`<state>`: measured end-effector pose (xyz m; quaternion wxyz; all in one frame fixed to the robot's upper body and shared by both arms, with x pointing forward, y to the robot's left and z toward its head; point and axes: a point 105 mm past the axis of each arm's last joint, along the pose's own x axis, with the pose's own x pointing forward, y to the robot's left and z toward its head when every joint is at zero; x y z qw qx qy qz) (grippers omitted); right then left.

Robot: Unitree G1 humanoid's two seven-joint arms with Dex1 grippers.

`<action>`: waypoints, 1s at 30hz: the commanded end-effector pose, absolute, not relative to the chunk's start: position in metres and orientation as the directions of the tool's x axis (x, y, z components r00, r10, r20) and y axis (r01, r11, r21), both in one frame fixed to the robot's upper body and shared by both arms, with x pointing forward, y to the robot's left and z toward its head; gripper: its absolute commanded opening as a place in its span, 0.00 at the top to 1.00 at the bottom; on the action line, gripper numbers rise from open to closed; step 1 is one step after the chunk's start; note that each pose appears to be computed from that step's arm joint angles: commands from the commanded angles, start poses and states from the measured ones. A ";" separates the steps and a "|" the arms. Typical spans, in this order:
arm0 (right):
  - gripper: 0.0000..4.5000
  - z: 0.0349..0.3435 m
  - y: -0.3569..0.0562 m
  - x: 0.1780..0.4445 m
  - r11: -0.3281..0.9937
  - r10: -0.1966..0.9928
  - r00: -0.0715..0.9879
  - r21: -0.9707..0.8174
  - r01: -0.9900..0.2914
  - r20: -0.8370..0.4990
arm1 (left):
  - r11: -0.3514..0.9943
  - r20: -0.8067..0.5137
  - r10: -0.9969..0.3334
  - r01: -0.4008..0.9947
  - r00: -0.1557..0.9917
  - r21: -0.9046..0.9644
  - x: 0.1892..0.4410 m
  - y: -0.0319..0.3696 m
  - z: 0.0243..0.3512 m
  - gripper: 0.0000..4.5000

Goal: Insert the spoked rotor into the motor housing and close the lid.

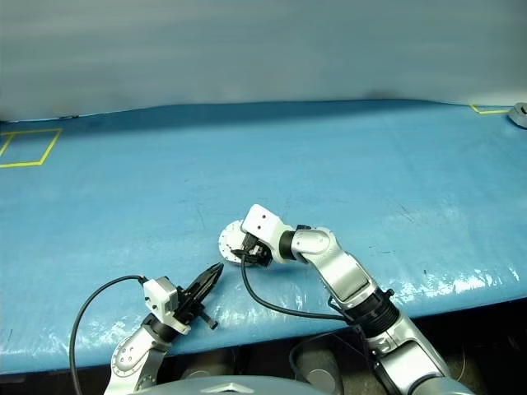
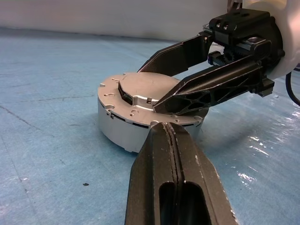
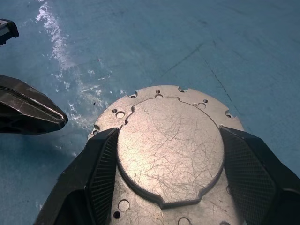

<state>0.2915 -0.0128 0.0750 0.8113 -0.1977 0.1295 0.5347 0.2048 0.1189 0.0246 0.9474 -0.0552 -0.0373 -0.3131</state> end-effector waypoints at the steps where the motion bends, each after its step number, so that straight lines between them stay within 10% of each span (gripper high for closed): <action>1: 0.33 0.076 -0.019 0.300 0.367 0.795 0.419 -0.204 -0.908 -0.437 | 0.797 0.126 -0.588 0.599 0.799 -0.074 0.204 0.119 0.029 1.00; 30: 0.33 0.043 -0.035 0.309 0.344 0.741 0.423 -0.246 -0.906 -0.522 | 0.789 0.121 -0.599 0.609 0.792 -0.080 0.205 0.120 0.032 1.00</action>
